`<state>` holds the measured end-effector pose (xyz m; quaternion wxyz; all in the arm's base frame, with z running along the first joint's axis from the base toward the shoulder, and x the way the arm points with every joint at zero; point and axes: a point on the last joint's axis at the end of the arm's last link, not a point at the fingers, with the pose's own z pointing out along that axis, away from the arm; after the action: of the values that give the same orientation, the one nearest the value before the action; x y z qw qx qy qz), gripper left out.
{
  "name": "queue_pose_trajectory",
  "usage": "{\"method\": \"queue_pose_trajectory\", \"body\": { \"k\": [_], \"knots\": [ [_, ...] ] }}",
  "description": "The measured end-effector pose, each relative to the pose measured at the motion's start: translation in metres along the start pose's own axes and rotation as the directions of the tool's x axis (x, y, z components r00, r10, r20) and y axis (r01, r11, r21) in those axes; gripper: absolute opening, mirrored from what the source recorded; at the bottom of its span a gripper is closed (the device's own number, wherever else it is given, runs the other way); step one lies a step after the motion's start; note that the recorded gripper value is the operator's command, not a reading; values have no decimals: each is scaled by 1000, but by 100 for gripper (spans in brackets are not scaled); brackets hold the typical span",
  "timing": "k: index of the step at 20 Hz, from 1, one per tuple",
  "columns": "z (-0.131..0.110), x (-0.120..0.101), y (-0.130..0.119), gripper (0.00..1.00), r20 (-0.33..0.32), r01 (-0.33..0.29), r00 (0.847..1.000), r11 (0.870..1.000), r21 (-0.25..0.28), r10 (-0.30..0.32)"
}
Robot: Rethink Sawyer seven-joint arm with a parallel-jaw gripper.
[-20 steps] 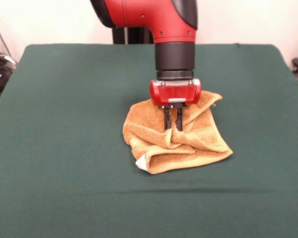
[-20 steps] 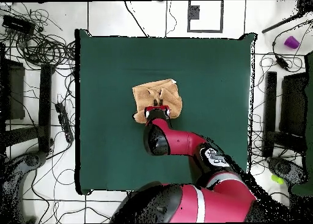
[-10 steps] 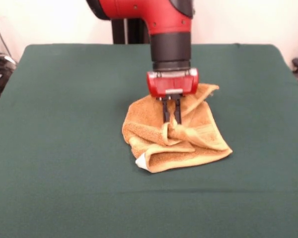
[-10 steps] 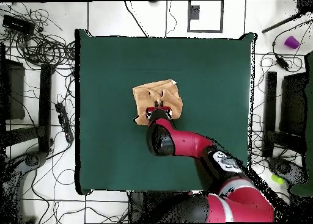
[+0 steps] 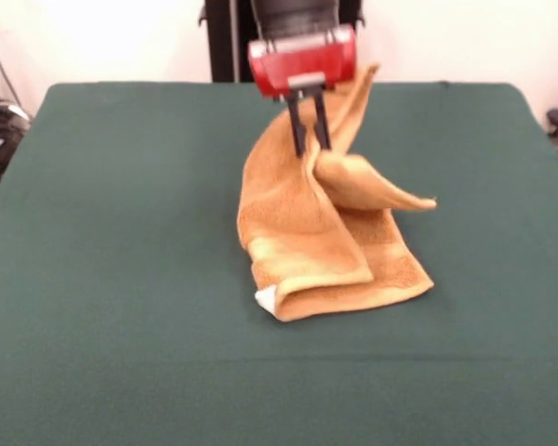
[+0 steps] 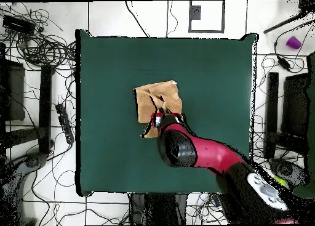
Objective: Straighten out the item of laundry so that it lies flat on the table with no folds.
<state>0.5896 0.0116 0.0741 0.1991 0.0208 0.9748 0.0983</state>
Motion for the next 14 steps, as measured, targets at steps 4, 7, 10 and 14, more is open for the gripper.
{"method": "queue_pose_trajectory", "body": {
  "k": [4, 7, 10, 14],
  "knots": [
    [-42, -15, -2, 0, -4, -32, 999, 999, -28, 32],
    [-59, -19, -5, 0, -1, -41, 999, 998, -43, 41],
    [-69, -20, -7, 0, 3, -43, 999, 997, -56, 44],
    [-77, -15, -11, 0, 2, -53, 999, 995, -85, 53]
  ]
}}
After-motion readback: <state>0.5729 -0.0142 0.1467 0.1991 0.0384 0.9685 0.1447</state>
